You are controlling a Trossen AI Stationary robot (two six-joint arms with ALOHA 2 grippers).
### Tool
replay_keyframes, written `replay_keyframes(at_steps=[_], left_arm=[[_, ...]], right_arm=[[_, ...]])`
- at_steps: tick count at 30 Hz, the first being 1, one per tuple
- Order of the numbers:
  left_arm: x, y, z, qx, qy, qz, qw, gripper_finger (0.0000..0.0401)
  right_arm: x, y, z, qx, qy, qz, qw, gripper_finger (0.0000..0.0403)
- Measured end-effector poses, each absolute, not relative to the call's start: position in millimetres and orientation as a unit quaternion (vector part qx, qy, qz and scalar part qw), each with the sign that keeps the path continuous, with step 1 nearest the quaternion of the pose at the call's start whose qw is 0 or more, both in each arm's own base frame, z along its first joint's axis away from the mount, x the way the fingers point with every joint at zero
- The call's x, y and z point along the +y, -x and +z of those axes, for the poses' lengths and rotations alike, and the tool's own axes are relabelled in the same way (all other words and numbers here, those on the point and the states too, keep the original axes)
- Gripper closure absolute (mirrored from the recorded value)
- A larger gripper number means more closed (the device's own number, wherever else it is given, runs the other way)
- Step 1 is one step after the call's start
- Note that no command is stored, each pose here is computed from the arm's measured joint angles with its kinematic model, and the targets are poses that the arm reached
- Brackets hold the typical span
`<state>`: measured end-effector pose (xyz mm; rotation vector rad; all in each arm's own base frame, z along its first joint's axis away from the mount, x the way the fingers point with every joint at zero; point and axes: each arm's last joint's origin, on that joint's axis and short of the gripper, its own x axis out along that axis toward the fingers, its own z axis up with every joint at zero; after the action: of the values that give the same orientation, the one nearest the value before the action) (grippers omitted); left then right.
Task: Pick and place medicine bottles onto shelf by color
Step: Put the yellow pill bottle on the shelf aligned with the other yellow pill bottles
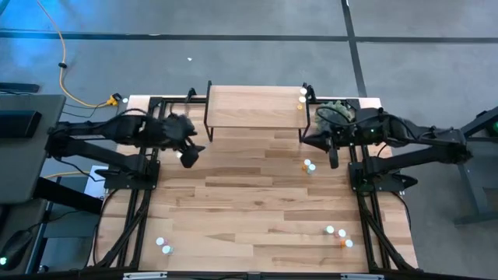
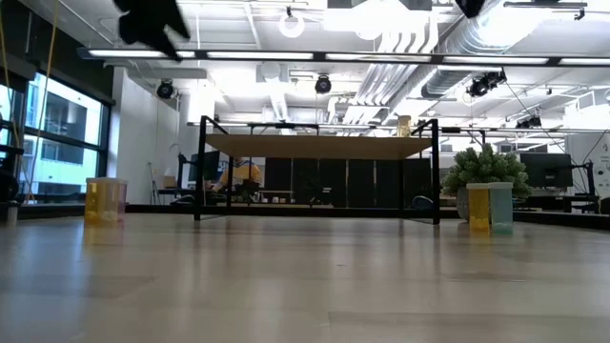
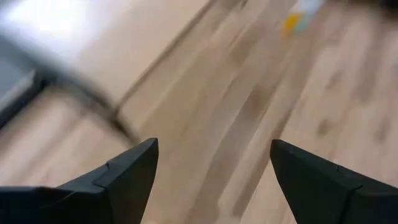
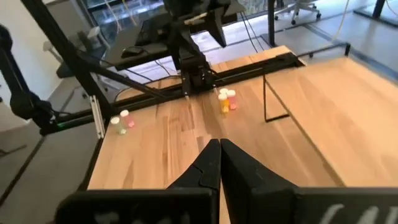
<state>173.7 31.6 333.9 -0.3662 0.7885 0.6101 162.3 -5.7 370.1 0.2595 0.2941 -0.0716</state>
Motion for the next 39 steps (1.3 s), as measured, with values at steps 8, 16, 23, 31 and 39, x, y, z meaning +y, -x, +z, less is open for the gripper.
replay_keyframes(at_steps=[8, 16, 23, 31, 39], left_arm=[[30, -183, 287, 0.551, 0.216, 0.355, 0.724, 0.0104], [33, -208, 250, 0.615, 0.201, 0.381, 0.661, 0.0104], [35, -224, 216, 0.672, 0.173, 0.387, 0.607, 0.0104], [39, -207, 203, 0.678, 0.182, 0.389, 0.597, 0.0104], [41, -208, 207, 0.66, 0.174, 0.378, 0.625, 0.013]], right_arm=[[-6, -153, 353, 0.118, -0.157, -0.04, 0.98, 0.0403], [-6, -154, 353, 0.114, -0.158, -0.04, 0.98, 0.0403], [-6, -154, 353, 0.113, -0.17, -0.045, 0.978, 0.0403], [-6, -154, 353, 0.114, -0.178, -0.046, 0.976, 0.0403], [-7, -154, 353, 0.112, -0.176, -0.061, 0.976, 0.0403]])
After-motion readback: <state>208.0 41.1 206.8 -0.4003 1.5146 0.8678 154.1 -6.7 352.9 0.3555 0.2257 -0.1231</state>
